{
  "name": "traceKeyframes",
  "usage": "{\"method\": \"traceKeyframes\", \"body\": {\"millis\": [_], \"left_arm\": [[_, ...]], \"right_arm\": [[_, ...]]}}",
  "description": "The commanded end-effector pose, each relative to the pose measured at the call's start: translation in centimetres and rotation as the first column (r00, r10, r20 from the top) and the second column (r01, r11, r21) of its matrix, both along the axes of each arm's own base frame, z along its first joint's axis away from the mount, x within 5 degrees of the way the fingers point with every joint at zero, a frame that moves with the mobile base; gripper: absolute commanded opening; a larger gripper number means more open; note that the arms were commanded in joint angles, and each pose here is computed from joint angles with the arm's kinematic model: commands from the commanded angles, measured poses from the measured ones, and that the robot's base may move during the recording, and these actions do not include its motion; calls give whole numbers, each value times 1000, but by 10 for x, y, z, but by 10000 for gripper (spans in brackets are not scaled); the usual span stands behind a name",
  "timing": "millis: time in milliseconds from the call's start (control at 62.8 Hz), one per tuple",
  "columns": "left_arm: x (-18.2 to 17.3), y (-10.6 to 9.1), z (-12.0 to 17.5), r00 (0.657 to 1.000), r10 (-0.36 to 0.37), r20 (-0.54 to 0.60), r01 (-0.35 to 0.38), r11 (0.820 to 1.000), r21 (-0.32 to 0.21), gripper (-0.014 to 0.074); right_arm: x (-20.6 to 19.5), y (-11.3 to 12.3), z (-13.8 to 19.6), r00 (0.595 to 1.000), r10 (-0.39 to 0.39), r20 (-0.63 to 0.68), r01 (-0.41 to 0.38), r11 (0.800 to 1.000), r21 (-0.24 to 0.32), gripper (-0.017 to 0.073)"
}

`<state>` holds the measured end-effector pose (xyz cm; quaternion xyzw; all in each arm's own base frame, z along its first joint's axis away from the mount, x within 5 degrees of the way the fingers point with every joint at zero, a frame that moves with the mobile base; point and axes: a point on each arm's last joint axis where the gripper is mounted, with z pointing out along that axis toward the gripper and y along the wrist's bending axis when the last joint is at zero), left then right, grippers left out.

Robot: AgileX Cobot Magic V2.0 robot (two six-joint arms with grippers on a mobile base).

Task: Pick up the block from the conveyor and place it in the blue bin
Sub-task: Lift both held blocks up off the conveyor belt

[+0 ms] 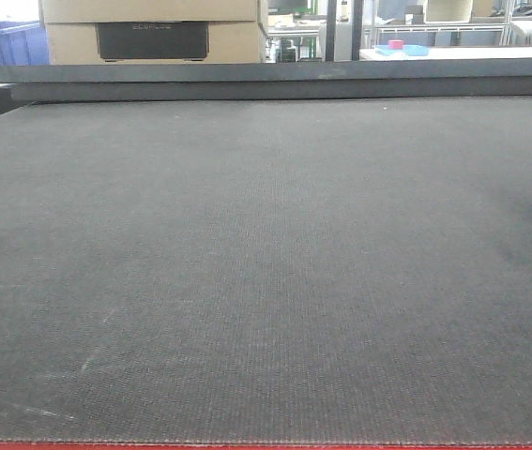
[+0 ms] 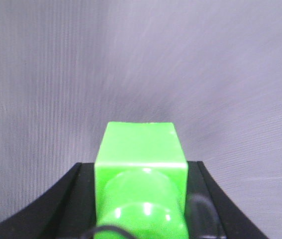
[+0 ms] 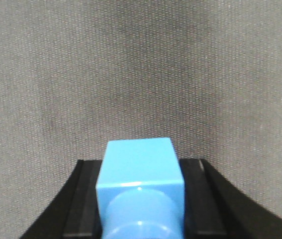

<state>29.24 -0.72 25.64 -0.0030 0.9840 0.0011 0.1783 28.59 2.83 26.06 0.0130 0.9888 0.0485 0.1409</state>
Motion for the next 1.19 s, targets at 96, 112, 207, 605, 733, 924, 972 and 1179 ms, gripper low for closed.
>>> {"method": "traceKeyframes", "body": {"millis": [96,112,207,605,733,924,972,1179], "left_arm": [[-6,-11,46,957,-53,286,72,996,-56,-111],[-7,-12,50,950,-54,309,75,996,-55,-111],[-19,-19,76,895,-75,440,108,993,-50,-111],[-85,-29,128,594,-62,802,178,982,-56,-111],[-106,-25,119,534,-48,844,174,983,-54,-111],[-135,-19,120,463,-99,881,170,985,21,-111],[-139,-17,124,437,-113,892,167,985,43,-111],[-155,-15,142,289,-79,954,160,986,33,-111]], "right_arm": [[-4,12,17,983,130,128,-128,991,-28,-168],[-5,13,21,980,135,145,-132,991,-29,-168],[-11,20,35,953,150,263,-148,989,-27,-168],[-69,11,63,728,80,680,-106,994,-4,-160],[-94,6,71,626,57,778,-95,995,4,-160],[-127,0,96,457,25,889,-89,996,18,-162],[-133,-1,101,423,19,906,-88,996,21,-162],[-150,-5,122,254,-14,967,-82,996,36,-162]]}}
